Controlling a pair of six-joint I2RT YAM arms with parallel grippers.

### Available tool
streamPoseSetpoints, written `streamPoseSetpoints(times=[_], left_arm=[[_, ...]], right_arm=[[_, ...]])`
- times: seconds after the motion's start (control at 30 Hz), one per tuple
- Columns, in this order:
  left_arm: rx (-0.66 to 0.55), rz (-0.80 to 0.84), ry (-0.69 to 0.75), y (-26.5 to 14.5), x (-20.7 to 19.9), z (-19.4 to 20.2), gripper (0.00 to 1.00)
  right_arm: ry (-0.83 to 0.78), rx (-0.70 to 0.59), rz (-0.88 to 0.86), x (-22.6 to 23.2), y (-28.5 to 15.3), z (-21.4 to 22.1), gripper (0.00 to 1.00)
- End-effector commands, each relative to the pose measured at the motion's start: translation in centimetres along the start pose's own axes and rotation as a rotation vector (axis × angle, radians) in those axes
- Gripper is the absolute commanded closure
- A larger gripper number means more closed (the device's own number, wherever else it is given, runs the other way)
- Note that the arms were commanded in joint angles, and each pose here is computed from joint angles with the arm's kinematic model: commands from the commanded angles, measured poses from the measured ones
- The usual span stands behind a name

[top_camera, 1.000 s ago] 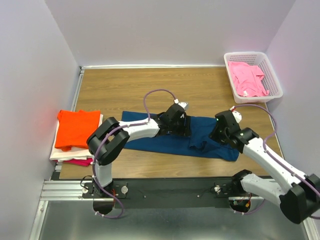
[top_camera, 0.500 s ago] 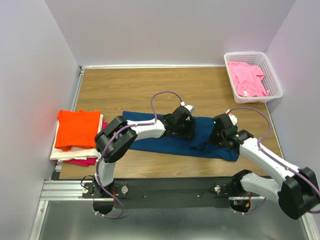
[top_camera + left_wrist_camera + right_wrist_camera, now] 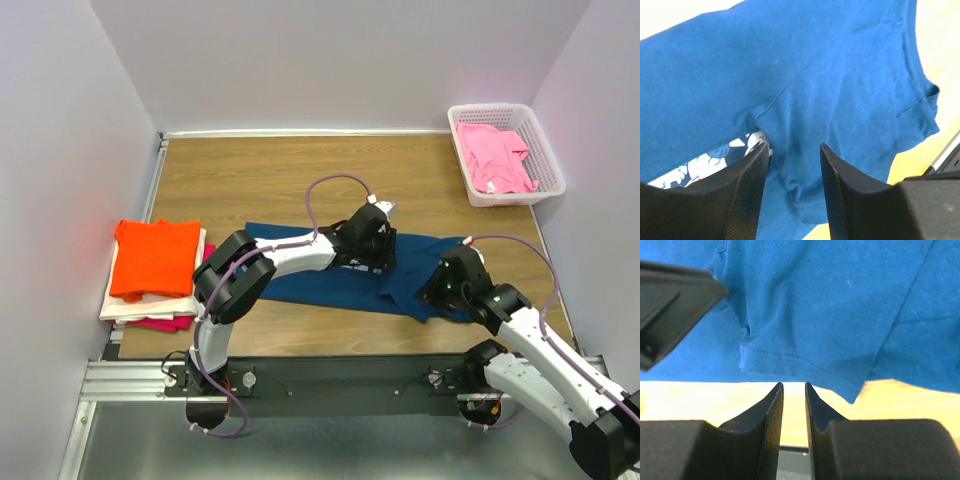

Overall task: Fold and stack the t-shirts
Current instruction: Fold the tshirt

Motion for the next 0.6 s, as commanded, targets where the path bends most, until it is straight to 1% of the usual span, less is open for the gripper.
streamPoseSetpoints(times=[0.0,0.17,0.2,0.33,0.37,0.43,0.47,0.5,0.53,0.57], left_arm=[[0.016,0.004,0.019,0.9,0.0,-0.2,0.49],[0.027,-0.003,0.019,1.4,0.2,-0.1,0.52],[0.028,-0.007,0.018,1.4,0.3,0.0,0.54],[0.017,-0.045,0.017,0.9,0.8,0.0,0.55],[0.008,-0.062,0.019,0.7,1.0,-0.2,0.55],[-0.008,-0.073,0.018,0.3,1.2,-0.6,0.55],[-0.006,-0.076,0.018,0.2,1.3,-0.6,0.55],[-0.006,-0.079,0.016,0.2,1.4,-0.7,0.54],[-0.01,-0.079,0.016,0.1,1.5,-0.9,0.54],[-0.01,-0.079,0.017,0.2,1.4,-1.0,0.54]], right_arm=[[0.031,0.008,0.003,0.1,-1.5,-0.1,0.7],[0.044,-0.086,0.036,0.7,-2.1,-2.2,0.69],[0.044,-0.101,0.052,0.7,-2.1,-2.6,0.69],[0.015,-0.221,0.189,0.5,-1.7,-5.4,0.66],[-0.005,-0.219,0.25,0.2,-0.9,-5.7,0.64],[-0.028,-0.272,0.334,-0.1,-0.5,-7.2,0.58],[-0.036,-0.256,0.39,-0.6,0.5,-7.6,0.56],[-0.045,-0.261,0.407,-0.4,1.0,-8.3,0.54],[-0.047,-0.238,0.429,-0.9,1.4,-8.4,0.54],[-0.036,-0.231,0.416,-0.8,2.1,-8.9,0.54]])
Point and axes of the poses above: each gripper's point midway between its finger pads, its own y axis out along the fingers, its own x axis along the line the jaws close on, z = x × y, the point moved 5 cm from there along -y, back along the fingers, and after that the axes turned 1 degree about -y, right-handed, at the moved point
